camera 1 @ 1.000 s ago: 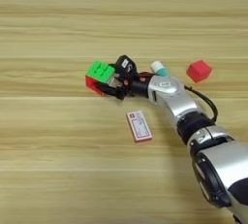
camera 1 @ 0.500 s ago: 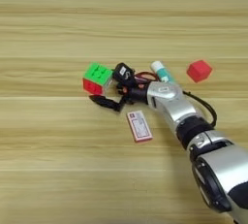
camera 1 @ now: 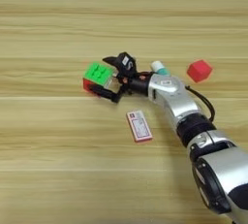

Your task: Move the objects on the table

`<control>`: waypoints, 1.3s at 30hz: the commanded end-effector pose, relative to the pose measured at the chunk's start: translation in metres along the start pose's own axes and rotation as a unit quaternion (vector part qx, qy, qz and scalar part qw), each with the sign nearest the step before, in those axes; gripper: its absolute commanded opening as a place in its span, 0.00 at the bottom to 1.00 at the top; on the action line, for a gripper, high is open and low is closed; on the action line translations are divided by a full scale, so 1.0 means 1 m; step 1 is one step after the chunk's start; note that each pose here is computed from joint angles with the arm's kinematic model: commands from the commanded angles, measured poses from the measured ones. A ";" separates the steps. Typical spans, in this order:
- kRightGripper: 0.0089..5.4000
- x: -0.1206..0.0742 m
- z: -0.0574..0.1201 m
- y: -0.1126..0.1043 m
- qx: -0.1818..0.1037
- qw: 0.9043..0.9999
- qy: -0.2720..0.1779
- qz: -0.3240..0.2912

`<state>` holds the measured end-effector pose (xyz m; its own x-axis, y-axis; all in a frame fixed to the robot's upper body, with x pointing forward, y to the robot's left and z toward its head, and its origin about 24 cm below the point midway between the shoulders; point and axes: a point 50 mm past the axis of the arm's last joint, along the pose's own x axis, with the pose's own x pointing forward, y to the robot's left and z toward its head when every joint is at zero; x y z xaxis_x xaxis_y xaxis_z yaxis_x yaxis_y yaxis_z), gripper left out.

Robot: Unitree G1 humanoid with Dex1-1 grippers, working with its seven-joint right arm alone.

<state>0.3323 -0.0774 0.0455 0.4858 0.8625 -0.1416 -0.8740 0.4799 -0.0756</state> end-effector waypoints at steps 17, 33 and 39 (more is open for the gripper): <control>0.99 -0.040 0.063 -0.007 -0.086 0.992 -0.084 0.030; 0.99 -0.089 0.028 -0.010 -0.083 0.995 0.030 0.040; 0.99 -0.097 0.015 -0.007 -0.075 0.994 0.066 0.042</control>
<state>0.2826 -0.1568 0.0559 0.3760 0.8820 -0.2841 -0.9266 0.3577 -0.1159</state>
